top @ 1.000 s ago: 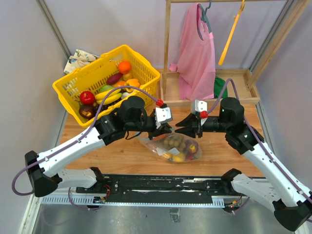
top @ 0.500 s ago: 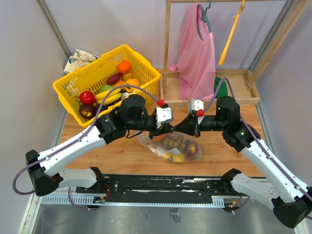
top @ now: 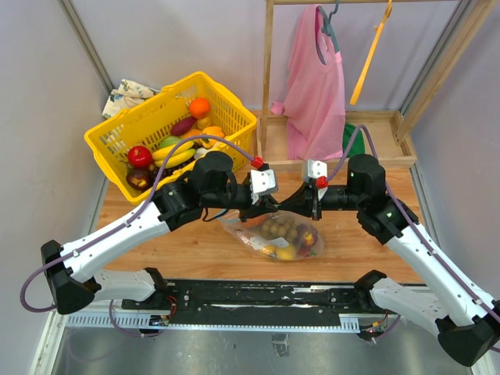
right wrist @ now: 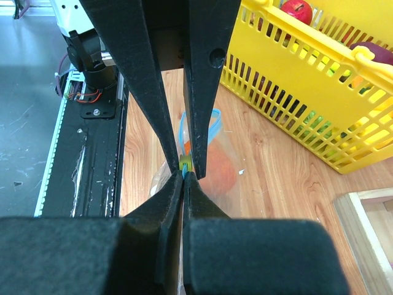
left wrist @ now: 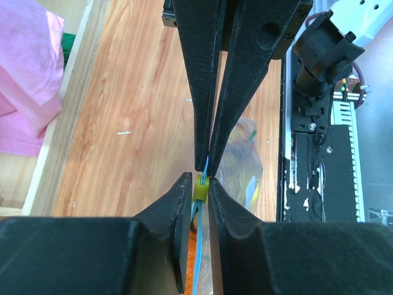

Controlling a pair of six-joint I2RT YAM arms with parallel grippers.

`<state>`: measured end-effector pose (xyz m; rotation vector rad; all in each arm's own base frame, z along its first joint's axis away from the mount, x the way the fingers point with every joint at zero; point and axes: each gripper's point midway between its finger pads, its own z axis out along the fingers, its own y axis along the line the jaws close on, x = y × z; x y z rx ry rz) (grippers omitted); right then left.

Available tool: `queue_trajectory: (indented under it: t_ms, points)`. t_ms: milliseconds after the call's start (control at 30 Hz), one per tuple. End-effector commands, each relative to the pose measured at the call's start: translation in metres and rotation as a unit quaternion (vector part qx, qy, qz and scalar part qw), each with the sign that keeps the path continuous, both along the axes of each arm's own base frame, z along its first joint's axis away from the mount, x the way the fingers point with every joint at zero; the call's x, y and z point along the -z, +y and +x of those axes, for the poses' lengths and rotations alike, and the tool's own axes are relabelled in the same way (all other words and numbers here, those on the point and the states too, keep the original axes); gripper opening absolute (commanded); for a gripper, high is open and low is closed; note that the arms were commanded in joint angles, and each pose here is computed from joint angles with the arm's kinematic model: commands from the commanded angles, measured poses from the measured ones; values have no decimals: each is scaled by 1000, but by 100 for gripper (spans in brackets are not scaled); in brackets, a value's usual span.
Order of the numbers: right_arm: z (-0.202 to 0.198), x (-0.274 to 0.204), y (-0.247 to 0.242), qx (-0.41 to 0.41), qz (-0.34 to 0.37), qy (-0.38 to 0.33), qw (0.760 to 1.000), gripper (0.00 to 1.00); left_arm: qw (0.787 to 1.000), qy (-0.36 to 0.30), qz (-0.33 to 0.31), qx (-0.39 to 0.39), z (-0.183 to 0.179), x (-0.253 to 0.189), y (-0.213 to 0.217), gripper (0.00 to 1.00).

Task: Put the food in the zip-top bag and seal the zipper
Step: Zip the zipper food storage bag at the center of the board.

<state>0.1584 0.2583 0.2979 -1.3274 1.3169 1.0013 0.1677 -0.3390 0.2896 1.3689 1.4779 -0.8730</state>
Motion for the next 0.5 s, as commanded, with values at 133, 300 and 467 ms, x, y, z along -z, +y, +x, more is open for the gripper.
queue_trajectory:
  t_ms: [133,300,467]
  points:
    - [-9,-14,1,-15,15,-23,999,1,1000,-3,-22,0,2,-11,-6,18]
    - [-7,-16,-2,-2,15,-31,999,1,1000,6,-20,2,0,-9,-6,4]
    - [-4,-20,-9,26,18,-52,998,1,1000,13,-4,-11,0,0,1,0]
